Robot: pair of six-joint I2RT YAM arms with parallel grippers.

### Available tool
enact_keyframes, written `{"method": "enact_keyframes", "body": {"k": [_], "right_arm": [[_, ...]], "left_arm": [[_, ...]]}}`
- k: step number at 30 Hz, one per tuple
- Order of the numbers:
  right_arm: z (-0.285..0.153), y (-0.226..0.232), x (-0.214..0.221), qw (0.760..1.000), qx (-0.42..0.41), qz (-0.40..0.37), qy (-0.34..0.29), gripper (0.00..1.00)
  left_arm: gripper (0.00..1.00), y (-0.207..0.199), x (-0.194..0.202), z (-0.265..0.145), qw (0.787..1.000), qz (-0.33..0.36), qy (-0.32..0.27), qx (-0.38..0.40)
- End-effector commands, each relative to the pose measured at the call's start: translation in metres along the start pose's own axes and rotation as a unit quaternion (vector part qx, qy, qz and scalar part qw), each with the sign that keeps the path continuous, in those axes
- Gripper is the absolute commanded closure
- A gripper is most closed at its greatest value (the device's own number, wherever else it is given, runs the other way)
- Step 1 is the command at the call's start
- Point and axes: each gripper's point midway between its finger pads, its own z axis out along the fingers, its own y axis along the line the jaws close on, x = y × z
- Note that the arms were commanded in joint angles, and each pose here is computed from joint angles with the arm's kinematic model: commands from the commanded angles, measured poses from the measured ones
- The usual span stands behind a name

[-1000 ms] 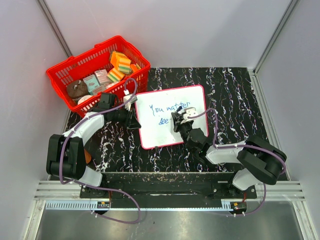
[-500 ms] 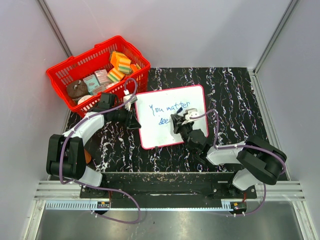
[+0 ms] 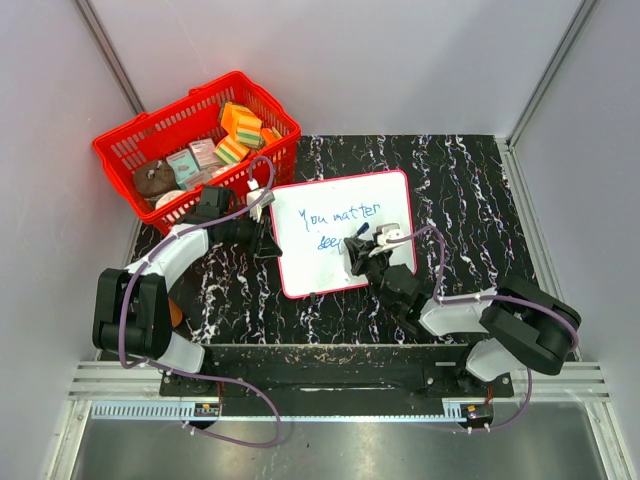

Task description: Write a sentence on the whiteboard

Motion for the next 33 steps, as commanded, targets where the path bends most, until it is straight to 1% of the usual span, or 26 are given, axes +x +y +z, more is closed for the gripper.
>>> {"method": "enact_keyframes", "body": {"k": [1,5,11,13,15,19,26,33], "right_arm": [[-0.008,0.000,0.013,1.000,-0.003,0.001,0.024,1.00],[-0.011,0.000,0.005,1.000,-0.006,0.004,0.010,1.00],[-0.012,0.008,-0.044,0.998,-0.018,0.011,-0.051,1.00],[-0.008,0.005,-0.052,0.998,-0.009,-0.004,-0.058,1.00],[-0.003,0.006,-0.061,0.998,-0.006,-0.002,-0.068,1.00],[0.011,0.001,-0.065,0.998,0.001,-0.004,-0.071,1.00],[0.028,0.005,-0.061,0.998,-0.002,-0.011,-0.062,1.00],[0.027,0.007,-0.054,0.998,-0.010,-0.006,-0.055,1.00]], "left_arm": [[1.00,-0.003,-0.021,-0.006,0.998,0.062,-0.030,-0.004],[1.00,-0.003,-0.020,-0.006,0.998,0.061,-0.029,-0.004],[1.00,-0.003,-0.019,-0.006,0.998,0.060,-0.029,-0.002],[1.00,-0.003,-0.019,-0.006,0.998,0.060,-0.029,-0.003],[1.00,-0.003,-0.020,-0.006,0.998,0.061,-0.029,-0.004],[1.00,-0.003,-0.020,-0.006,0.998,0.061,-0.030,-0.003],[1.00,-0.003,-0.020,-0.006,0.998,0.061,-0.030,-0.003],[1.00,-0.003,-0.020,-0.006,0.998,0.061,-0.030,-0.003]]}}
